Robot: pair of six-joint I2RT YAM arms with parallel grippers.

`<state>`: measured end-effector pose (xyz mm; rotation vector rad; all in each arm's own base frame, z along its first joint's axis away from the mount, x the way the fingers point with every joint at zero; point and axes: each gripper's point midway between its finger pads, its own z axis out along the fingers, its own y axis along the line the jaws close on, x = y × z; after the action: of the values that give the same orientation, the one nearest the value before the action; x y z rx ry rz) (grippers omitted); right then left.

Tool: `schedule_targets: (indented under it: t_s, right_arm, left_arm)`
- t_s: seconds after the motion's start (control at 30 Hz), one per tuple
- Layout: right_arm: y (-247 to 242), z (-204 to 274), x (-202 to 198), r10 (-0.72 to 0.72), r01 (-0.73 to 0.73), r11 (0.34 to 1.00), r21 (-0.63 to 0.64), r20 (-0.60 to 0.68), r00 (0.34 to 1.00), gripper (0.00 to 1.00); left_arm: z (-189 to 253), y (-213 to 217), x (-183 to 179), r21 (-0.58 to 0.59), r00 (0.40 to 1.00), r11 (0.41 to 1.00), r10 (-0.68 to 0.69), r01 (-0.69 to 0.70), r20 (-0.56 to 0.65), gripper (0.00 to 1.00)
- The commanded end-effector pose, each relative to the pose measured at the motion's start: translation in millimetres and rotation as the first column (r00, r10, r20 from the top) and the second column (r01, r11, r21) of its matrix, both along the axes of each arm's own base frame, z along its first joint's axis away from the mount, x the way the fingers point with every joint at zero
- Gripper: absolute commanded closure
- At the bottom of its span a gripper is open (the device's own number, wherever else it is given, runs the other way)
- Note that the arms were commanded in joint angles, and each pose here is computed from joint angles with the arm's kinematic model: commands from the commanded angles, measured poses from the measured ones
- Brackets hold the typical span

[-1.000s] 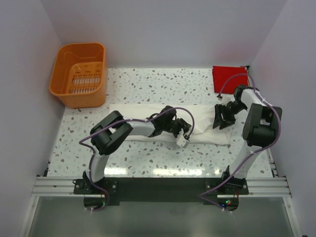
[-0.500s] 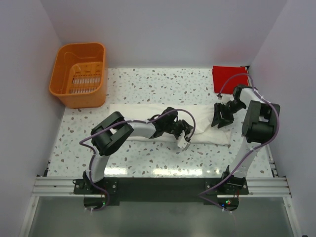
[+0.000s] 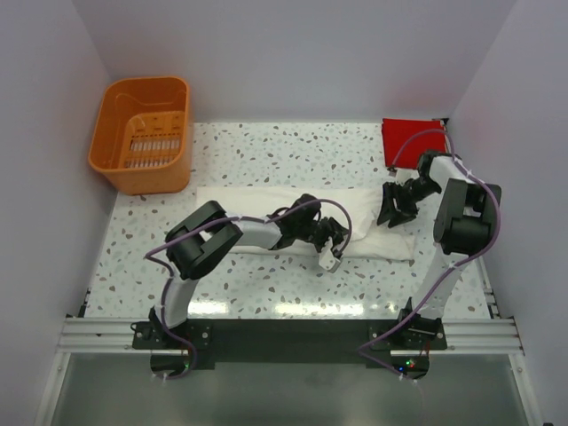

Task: Fold and stack the t-shirts
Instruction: Fold the tshirt

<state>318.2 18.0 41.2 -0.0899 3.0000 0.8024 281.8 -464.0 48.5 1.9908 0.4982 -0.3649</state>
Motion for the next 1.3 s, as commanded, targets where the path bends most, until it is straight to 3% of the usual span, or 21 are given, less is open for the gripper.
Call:
schedule_targets:
  t_s: [0.0,0.1,0.23,0.57,0.77,0.8,0.9,0.93,1.1,1.27]
  right_arm:
    - [-2.1,26.6,7.3,0.058,-0.057,0.998,-0.018,0.101,0.993,0.48]
    - [-8.3,27.5,4.2,0.075,-0.069,0.996,-0.058,0.104,0.992,0.48]
    - [-6.7,26.3,4.0,0.068,-0.063,0.997,-0.052,0.097,0.993,0.49]
    - [-9.2,46.9,18.2,0.179,-0.163,0.983,-0.081,0.276,0.944,0.46]
    - [-20.2,57.8,30.2,0.383,-0.301,0.921,-0.246,0.444,0.81,0.45]
    - [-19.7,58.9,29.6,0.405,-0.319,0.912,-0.258,0.448,0.797,0.45]
    - [-19.8,55.4,20.0,0.47,-0.377,0.881,-0.285,0.436,0.768,0.46]
    - [-20.2,54.7,16.7,0.482,-0.388,0.875,-0.291,0.43,0.764,0.46]
    - [-20.0,45.7,4.0,0.485,-0.396,0.872,-0.29,0.392,0.781,0.46]
    - [-18.4,49.2,3.5,0.464,-0.38,0.883,-0.276,0.385,0.798,0.46]
  left_arm:
    - [12.0,-17.1,-1.6,-0.057,0.997,0.996,-0.059,0.062,0.059,0.67]
    - [13.2,-17.8,0.5,-0.066,0.997,0.996,-0.049,0.053,0.056,0.84]
    - [18.3,-14.7,3.5,-0.08,0.999,0.996,-0.032,0.035,0.03,0.99]
    - [40.0,5.8,30.3,-0.121,0.977,0.99,0.05,-0.076,-0.208,1.0]
    - [45.8,11.7,46.6,-0.136,0.949,0.982,0.084,-0.13,-0.303,1.0]
    - [48.0,12.6,46.4,-0.139,0.95,0.982,0.081,-0.128,-0.301,0.97]
    - [57.2,13.2,40.7,-0.179,0.962,0.977,0.063,-0.113,-0.264,0.73]
    - [55.5,13.7,36.9,-0.175,0.963,0.979,0.055,-0.103,-0.263,0.7]
    - [49.0,0.2,15.6,-0.161,0.985,0.987,0.0,-0.029,-0.173,0.61]
    - [32.9,-9.3,2.4,-0.135,0.995,0.991,-0.033,0.02,-0.098,0.59]
